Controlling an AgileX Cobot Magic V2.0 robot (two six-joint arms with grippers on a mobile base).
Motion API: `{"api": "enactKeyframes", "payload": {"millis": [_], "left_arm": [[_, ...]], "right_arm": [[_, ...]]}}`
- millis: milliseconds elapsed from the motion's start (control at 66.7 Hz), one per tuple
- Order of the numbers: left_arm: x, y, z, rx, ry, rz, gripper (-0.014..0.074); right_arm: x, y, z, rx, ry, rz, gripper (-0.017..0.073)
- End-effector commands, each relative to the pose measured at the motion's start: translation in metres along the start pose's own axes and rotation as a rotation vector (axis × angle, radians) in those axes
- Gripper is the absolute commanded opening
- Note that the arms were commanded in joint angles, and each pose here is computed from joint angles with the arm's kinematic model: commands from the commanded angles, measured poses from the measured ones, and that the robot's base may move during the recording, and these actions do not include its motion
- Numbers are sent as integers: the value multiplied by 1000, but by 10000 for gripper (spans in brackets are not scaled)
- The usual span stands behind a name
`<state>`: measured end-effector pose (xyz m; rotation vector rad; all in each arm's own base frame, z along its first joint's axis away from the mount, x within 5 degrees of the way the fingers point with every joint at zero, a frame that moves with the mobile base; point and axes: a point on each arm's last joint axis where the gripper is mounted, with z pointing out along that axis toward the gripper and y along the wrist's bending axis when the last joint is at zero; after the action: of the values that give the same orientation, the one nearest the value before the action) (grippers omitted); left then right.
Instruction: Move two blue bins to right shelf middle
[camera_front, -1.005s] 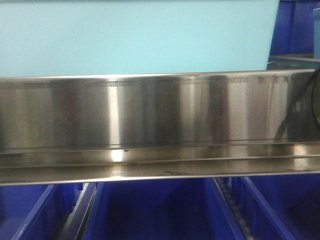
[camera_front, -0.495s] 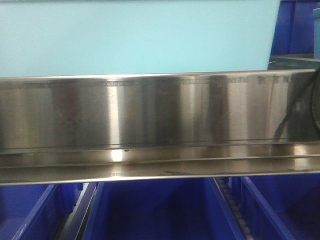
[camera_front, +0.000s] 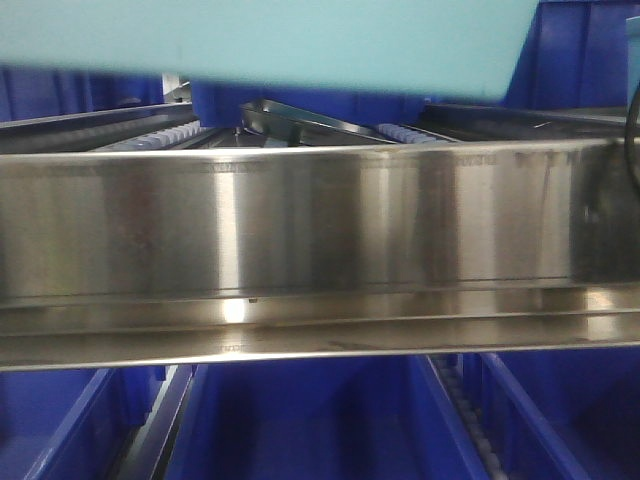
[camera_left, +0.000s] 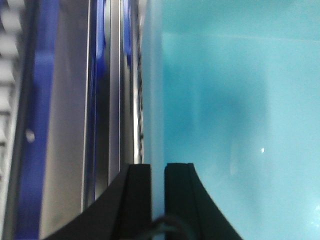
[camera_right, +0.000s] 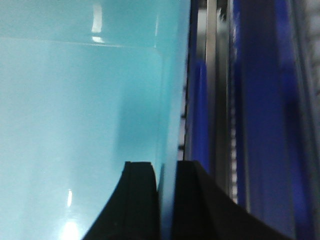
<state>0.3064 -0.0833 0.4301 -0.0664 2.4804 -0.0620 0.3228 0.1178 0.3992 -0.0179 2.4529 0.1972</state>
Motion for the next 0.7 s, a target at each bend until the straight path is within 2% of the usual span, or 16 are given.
{"api": "enactKeyframes", "payload": {"millis": [0,135,285,690], "left_arm": [[-7,-2,-31,48,-110,-12,-111],[-16,1,-51,50,-200,-15,-111],[-19,4,-56,24,-230,-8,-111],[-20,4,-56,17,-240,-5,-111]], "right_arm": [[-8,-3,-32,7,-132,-26,-154],[-21,-3,-66,-16,-246,-20,-154],[-31,-2,-86,-34,-317,-12,-154],[-29,-3,-82,-22,-285,-12,-154]]}}
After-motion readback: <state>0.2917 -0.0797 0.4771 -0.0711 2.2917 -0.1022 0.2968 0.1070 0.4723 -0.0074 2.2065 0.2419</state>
